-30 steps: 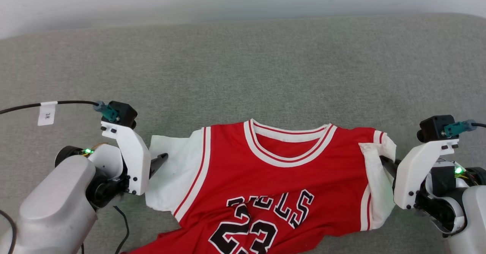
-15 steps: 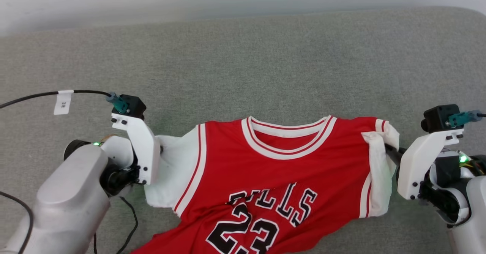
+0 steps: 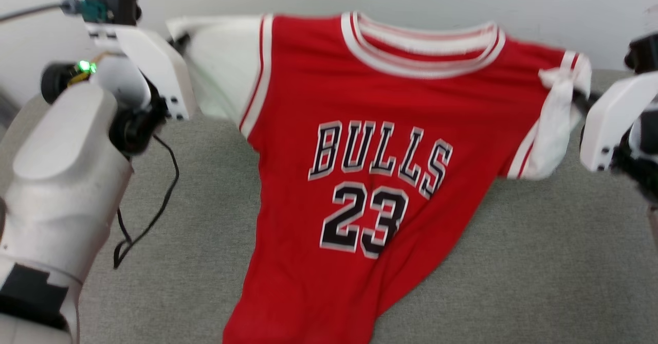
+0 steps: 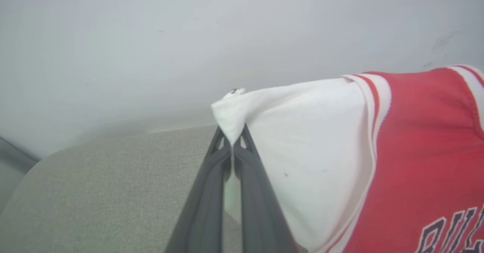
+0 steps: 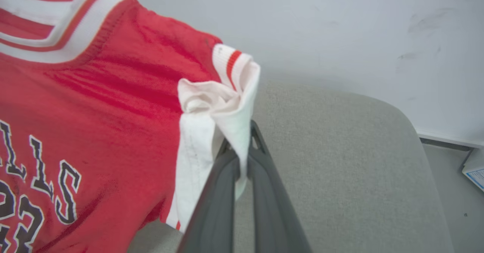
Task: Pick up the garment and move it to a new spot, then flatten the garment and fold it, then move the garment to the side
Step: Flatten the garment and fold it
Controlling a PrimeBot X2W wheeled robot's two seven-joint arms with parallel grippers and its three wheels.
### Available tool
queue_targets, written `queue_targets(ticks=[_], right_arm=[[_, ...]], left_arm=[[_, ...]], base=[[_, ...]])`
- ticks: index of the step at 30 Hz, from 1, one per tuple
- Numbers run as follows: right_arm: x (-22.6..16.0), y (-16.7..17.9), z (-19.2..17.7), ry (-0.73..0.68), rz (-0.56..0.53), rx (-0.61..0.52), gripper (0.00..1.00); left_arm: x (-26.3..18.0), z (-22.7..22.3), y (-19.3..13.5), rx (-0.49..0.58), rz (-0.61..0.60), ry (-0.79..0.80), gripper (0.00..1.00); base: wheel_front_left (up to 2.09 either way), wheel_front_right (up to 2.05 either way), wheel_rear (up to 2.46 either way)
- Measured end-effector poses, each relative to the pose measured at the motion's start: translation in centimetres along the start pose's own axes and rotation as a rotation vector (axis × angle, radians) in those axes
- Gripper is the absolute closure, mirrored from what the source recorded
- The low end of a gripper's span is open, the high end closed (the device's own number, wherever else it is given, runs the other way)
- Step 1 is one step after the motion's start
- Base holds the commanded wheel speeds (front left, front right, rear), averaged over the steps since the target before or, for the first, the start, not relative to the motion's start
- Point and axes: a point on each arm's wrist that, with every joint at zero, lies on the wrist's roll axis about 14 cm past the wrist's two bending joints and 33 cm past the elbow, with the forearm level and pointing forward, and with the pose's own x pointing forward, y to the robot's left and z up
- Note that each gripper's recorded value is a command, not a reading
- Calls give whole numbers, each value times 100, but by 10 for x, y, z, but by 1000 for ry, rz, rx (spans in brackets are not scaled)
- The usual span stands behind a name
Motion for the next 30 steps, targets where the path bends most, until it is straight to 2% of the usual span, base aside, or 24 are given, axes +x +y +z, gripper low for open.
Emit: queue_targets(ticks=[11, 19, 25, 30], right_arm=[[16, -10, 141, -299, -45, -120, 100], [32, -20, 228, -549, -79, -122, 100], [64, -17, 252, -649, -78, -153, 100], [116, -7, 227, -606, -41, -160, 100]], left_arm=[[24, 122, 13, 54, 65, -325, 100], [48, 191, 21, 48, 82, -563, 100], [79, 206, 23, 47, 69, -669, 100], [120, 175, 29, 34, 63, -647, 100]], base=[[0, 0, 0], [0, 0, 0], [0, 0, 0], [0, 0, 0]])
